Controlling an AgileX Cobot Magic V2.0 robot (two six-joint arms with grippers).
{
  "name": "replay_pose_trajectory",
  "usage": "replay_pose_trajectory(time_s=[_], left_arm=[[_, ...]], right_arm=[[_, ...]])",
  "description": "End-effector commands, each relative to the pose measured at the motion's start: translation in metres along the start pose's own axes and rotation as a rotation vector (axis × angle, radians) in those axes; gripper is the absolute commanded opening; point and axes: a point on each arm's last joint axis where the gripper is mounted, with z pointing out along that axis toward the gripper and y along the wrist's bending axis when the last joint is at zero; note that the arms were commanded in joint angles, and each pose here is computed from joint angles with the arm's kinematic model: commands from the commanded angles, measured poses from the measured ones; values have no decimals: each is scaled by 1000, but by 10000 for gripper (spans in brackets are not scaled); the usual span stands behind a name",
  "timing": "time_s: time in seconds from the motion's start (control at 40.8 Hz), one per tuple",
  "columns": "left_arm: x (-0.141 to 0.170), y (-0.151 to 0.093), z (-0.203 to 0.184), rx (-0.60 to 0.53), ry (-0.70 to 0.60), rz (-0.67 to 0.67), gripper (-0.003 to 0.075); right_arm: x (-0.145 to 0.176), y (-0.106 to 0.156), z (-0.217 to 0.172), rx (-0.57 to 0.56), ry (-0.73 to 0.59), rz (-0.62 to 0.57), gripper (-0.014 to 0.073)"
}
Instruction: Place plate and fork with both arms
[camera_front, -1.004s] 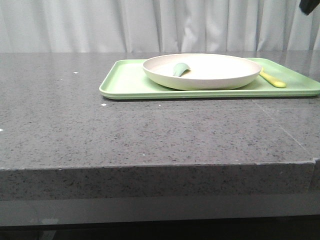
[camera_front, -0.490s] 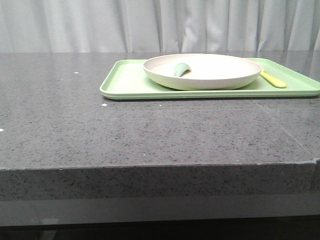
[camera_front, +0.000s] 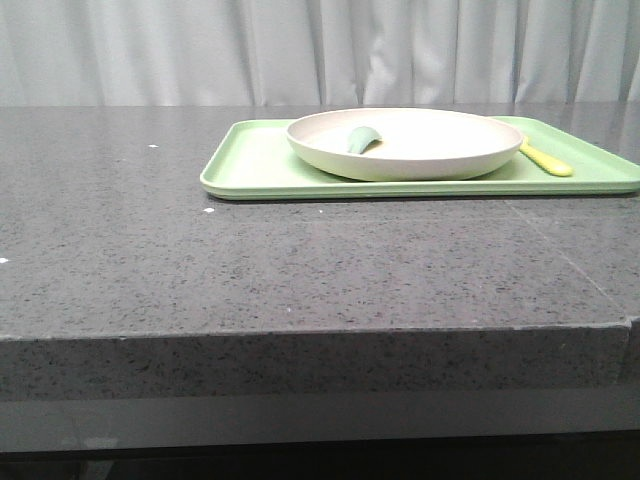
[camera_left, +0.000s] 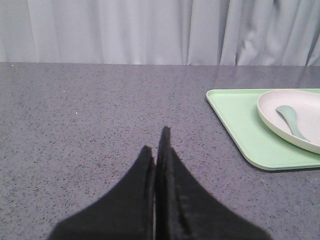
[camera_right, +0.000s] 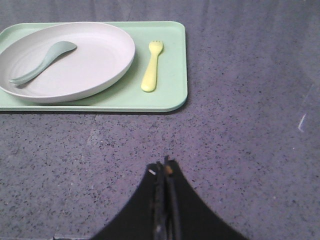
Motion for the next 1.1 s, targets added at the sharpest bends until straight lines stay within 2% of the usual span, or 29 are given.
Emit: replay_pose_trajectory(time_s=[0.0,0.171,1.078], left_arm=[[-16,0,-2,1,-98,-10,-18],[-16,0,-2,1,-98,-10,-18],[-16,0,-2,1,-98,-10,-18]], right_arm=[[-4,0,-11,-12,-148,-21,-113],[-2,0,-19,-18,-206,-20,-113],[-2,0,-19,-18,-204,-20,-113]])
